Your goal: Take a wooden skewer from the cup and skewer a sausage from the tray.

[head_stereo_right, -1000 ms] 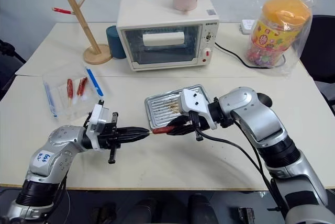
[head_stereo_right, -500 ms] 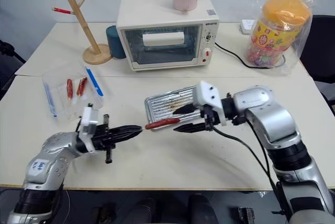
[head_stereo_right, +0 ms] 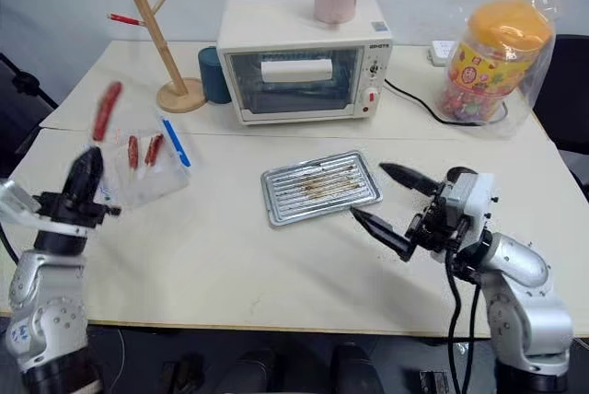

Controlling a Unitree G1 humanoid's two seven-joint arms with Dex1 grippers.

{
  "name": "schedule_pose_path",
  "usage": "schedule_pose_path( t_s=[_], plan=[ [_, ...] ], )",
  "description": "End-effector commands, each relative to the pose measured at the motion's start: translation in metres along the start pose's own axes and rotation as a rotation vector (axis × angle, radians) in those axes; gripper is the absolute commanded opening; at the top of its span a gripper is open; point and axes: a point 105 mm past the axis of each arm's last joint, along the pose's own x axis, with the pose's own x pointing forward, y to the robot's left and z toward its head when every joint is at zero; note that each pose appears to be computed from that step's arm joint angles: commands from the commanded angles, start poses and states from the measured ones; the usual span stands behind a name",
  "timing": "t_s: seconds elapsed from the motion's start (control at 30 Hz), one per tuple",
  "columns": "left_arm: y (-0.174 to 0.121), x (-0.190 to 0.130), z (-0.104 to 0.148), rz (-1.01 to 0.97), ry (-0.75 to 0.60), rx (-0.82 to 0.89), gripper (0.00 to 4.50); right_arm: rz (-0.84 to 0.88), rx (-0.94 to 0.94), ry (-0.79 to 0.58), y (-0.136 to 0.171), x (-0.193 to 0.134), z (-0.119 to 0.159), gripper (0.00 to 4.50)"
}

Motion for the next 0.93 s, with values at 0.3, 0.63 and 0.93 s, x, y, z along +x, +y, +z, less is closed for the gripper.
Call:
schedule_pose_path(
  t_s=[0.3, 0.63, 0.93],
  plan=[
    [0.017, 0.037, -0.026, 0.113, 0.097, 0.015, 0.61, 0.039, -0.085, -0.022, 0.002, 0.008, 0.004, 4.5],
    [-0.039, 0.006, -0.021, -0.442, 0.296, 0.279, 2.81, 0.202, -0.026, 0.171, 0.006, -0.019, -0.021, 4.5],
    [-0.054, -0.092, -0.075, -0.874, 0.717, 0.457, 2.81, 0.259, 0.08, 0.312, 0.03, -0.045, -0.074, 4.5]
  ],
)
